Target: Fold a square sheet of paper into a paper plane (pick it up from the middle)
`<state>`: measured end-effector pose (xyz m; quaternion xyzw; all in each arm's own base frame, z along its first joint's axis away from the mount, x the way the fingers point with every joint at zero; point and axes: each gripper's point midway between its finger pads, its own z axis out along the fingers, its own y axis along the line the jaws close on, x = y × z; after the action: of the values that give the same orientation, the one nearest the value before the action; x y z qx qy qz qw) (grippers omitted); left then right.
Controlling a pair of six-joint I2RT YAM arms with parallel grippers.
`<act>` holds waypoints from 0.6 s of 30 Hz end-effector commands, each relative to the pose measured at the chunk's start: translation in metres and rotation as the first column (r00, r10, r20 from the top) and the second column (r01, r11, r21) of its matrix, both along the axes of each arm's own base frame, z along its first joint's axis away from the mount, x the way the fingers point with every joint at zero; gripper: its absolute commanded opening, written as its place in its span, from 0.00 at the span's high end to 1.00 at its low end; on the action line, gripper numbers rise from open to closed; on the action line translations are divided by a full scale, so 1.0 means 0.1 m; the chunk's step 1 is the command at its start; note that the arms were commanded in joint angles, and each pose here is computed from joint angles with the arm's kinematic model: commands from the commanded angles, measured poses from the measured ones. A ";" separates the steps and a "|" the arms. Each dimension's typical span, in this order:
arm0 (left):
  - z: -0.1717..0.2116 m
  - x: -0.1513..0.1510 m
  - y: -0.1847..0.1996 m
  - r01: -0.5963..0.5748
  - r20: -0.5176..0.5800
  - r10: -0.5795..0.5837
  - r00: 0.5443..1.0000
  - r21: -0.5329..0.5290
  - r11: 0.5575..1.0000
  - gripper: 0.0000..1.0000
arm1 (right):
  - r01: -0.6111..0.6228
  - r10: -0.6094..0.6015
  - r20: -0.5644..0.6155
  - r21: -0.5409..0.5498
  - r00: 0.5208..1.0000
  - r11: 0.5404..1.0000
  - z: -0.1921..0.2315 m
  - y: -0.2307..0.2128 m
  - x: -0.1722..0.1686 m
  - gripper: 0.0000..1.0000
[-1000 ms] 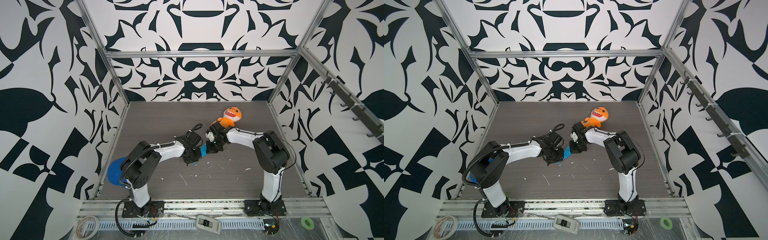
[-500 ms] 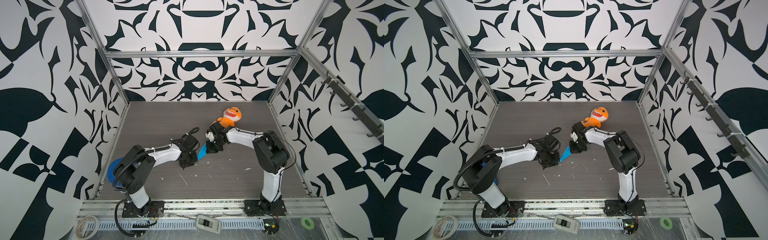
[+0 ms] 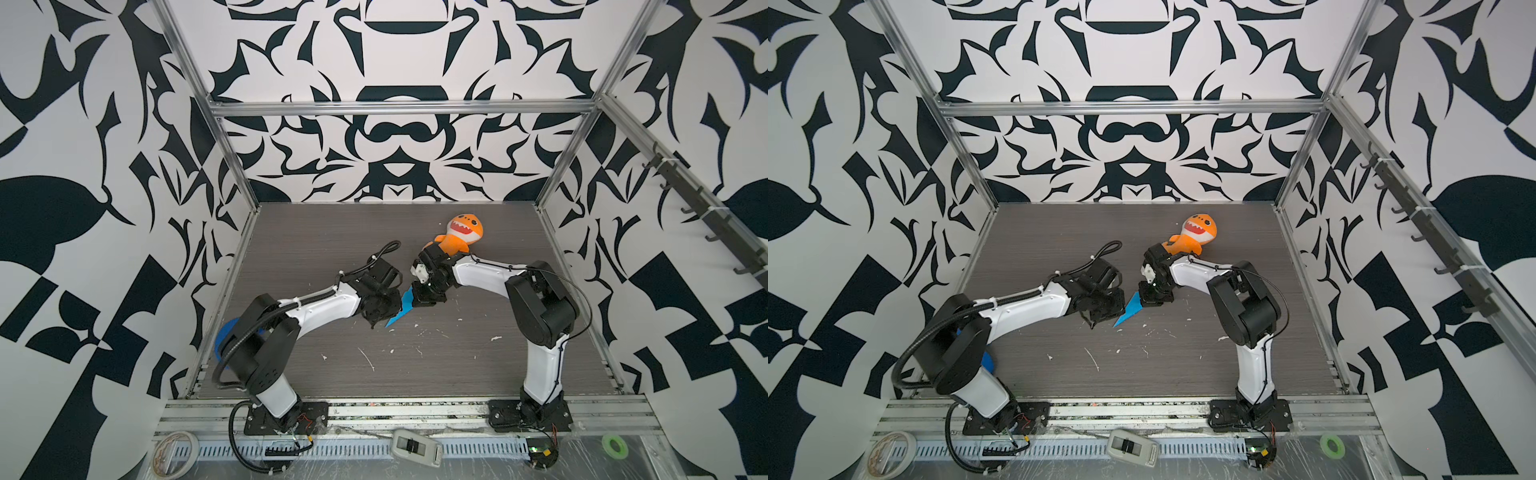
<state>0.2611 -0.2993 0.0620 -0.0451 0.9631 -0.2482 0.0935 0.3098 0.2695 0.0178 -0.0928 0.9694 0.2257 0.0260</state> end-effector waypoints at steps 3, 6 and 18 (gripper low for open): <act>-0.23 0.08 -0.08 0.022 -0.027 -0.021 0.999 0.043 0.999 0.98 | 0.017 -0.022 -0.034 -0.121 0.999 0.992 -0.31 -0.20 -0.09 1.00; -0.32 0.07 -0.01 0.015 -0.038 -0.012 0.999 0.084 0.996 0.98 | 0.014 -0.016 -0.021 -0.096 1.000 0.995 -0.25 -0.15 -0.05 1.00; -0.60 -0.10 0.16 0.006 -0.109 0.010 0.994 0.144 0.990 1.00 | -0.079 0.066 0.071 0.214 0.995 0.974 0.34 0.35 0.03 1.00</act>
<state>0.2636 -0.2978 0.0222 -0.0434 0.9752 -0.2061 0.0679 0.3128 0.2853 0.0259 -0.1058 0.9564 0.2700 0.0356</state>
